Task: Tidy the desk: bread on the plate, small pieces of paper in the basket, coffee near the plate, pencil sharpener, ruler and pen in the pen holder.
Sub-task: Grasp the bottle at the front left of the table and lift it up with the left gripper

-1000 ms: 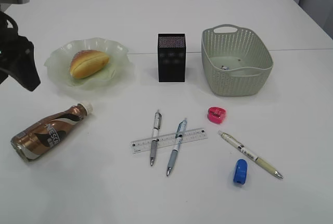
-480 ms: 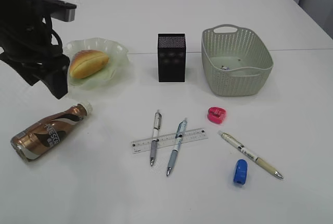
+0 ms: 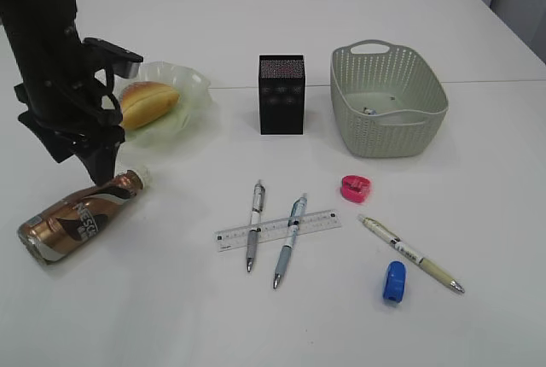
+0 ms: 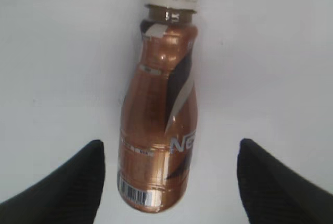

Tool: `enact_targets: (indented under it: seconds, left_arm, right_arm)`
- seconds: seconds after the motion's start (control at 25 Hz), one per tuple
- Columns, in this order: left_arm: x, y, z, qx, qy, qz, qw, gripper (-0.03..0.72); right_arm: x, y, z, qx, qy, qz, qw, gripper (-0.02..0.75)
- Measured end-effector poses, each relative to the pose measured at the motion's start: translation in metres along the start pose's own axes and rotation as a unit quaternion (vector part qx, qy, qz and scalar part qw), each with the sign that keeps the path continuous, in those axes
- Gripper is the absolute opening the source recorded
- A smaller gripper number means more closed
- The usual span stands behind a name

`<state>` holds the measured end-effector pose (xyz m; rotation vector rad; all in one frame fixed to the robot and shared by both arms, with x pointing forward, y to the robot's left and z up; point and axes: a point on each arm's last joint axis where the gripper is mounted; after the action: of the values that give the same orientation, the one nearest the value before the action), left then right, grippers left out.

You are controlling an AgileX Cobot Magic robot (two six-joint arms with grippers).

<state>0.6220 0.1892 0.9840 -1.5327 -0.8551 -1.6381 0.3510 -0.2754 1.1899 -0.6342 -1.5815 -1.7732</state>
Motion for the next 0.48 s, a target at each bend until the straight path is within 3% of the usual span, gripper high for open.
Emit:
enact_targets:
  seconds: [0.48]
  left_arm:
    - [-0.040,0.018,0.004,-0.009,0.006,0.037,0.999,0.571]
  right_arm:
    - [0.000,0.000,-0.001,0.004,-0.006,-0.001,1.000,0.414]
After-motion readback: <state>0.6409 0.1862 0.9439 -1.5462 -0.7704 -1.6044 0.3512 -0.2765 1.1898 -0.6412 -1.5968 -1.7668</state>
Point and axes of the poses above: a point on each arm's last joint axis where the gripper is mounted, x pointing back along that axis away from the gripper, z along the wrist's bending axis when the last joint is at zero, y = z × x, and after that the axes turned 1 degree about -x, right-handed
